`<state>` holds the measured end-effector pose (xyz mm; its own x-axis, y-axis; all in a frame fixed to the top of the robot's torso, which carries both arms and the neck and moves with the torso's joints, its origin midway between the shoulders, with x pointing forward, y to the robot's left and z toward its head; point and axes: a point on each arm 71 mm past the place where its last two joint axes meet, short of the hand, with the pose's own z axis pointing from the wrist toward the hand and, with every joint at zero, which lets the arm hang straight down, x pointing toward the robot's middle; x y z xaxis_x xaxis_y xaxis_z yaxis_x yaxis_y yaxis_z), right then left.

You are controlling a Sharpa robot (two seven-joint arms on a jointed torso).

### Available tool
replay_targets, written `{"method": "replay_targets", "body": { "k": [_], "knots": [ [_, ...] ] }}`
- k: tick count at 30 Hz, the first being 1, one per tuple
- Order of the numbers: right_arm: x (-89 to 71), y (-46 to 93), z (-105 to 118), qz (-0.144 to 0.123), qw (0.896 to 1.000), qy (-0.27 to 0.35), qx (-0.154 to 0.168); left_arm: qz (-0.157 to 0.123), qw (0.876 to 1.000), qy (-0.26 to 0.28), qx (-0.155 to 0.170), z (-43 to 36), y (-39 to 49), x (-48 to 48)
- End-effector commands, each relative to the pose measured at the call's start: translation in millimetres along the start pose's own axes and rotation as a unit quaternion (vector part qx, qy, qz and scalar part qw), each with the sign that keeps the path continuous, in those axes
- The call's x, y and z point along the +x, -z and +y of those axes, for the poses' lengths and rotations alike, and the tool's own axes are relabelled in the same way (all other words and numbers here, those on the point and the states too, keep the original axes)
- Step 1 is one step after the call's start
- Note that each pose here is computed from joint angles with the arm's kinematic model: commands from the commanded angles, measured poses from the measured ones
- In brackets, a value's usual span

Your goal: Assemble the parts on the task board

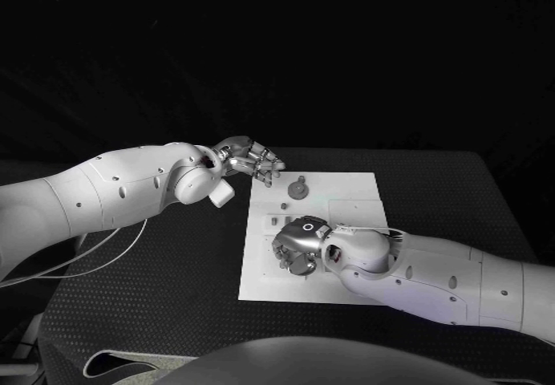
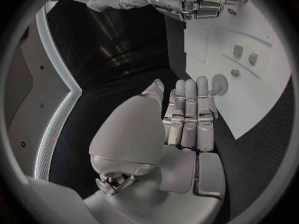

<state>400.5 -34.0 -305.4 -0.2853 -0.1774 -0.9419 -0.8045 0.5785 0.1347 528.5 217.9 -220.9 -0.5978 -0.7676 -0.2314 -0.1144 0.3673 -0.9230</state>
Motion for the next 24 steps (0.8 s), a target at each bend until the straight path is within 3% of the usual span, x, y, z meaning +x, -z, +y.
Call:
{"method": "replay_targets", "body": {
  "k": [1,14,24],
  "knots": [
    [3.2,-1.1,0.4,0.012,1.000,0.010,0.001,0.009,1.000,0.005,0.006,-2.2,-0.7,2.3],
    [5.4,-3.2,4.8,0.023,1.000,-0.001,-0.006,0.010,1.000,0.005,0.005,-2.1,-0.4,2.5],
    [3.6,0.1,0.6,0.004,1.000,-0.018,0.002,0.012,1.000,0.005,0.002,-1.0,0.5,1.5]
  ]
}}
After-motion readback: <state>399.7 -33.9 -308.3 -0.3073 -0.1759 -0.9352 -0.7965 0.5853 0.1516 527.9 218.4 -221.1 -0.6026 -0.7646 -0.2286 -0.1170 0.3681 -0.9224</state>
